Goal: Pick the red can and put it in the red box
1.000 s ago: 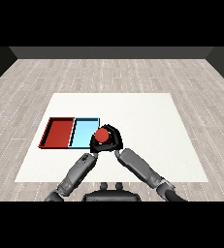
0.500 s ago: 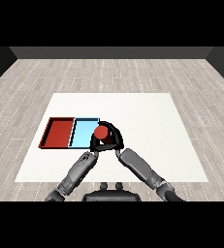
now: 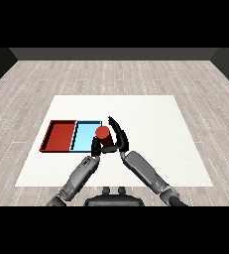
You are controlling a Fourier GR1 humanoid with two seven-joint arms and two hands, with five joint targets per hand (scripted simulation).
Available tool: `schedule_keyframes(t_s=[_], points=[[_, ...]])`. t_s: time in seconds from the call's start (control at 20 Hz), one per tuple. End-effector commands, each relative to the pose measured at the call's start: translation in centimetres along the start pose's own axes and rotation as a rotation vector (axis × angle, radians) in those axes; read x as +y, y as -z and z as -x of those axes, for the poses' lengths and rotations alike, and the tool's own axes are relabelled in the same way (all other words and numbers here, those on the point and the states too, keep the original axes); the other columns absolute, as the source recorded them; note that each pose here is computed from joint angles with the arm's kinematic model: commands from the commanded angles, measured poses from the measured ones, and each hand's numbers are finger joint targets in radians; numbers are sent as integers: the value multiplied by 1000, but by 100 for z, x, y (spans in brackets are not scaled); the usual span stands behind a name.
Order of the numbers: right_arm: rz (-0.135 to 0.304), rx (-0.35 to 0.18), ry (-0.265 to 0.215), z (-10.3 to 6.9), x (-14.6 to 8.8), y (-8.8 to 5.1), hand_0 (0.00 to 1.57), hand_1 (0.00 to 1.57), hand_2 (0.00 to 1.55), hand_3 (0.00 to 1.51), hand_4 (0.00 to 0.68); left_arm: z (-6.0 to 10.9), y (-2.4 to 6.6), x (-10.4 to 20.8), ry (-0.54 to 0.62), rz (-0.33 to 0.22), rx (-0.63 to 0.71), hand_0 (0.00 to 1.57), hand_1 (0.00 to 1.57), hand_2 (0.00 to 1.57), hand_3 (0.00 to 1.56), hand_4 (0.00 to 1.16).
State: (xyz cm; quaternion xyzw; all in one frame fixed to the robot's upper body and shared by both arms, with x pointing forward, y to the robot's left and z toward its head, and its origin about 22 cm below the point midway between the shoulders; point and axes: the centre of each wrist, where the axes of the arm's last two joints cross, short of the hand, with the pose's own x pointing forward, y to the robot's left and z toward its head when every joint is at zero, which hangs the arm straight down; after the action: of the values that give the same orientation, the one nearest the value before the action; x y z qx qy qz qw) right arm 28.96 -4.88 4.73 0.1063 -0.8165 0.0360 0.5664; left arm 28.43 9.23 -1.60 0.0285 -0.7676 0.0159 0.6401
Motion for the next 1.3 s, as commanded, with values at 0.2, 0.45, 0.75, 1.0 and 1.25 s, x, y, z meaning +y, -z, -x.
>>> schedule_keyframes(t_s=[0.2, 0.45, 0.75, 1.0, 1.25], points=[[78, -81, 8, -186, -479, 131, 0, 0, 0, 0, 0, 113, -59, 246, -4, -13, 10, 1571, 1571, 1571, 1489, 1144], [160, -136, 8, -329, -860, -199, 0, 0, 0, 0, 0, 10, 47, 390, 68, -61, -32, 1571, 1571, 1571, 1481, 1140], [244, -87, -46, -363, -1491, -604, 0, 0, 0, 0, 0, -89, 219, 830, 247, -133, -42, 1571, 1571, 1569, 1467, 1130], [310, -47, -92, -484, -1618, -826, 0, 0, 0, 0, 0, -174, 478, 1725, 380, -222, -17, 1571, 1571, 1549, 1459, 1120], [327, -1, -173, -463, -1986, -945, 0, 0, 0, 0, 0, -68, 481, 2208, 401, -315, 64, 1571, 1571, 1571, 1491, 1124]])
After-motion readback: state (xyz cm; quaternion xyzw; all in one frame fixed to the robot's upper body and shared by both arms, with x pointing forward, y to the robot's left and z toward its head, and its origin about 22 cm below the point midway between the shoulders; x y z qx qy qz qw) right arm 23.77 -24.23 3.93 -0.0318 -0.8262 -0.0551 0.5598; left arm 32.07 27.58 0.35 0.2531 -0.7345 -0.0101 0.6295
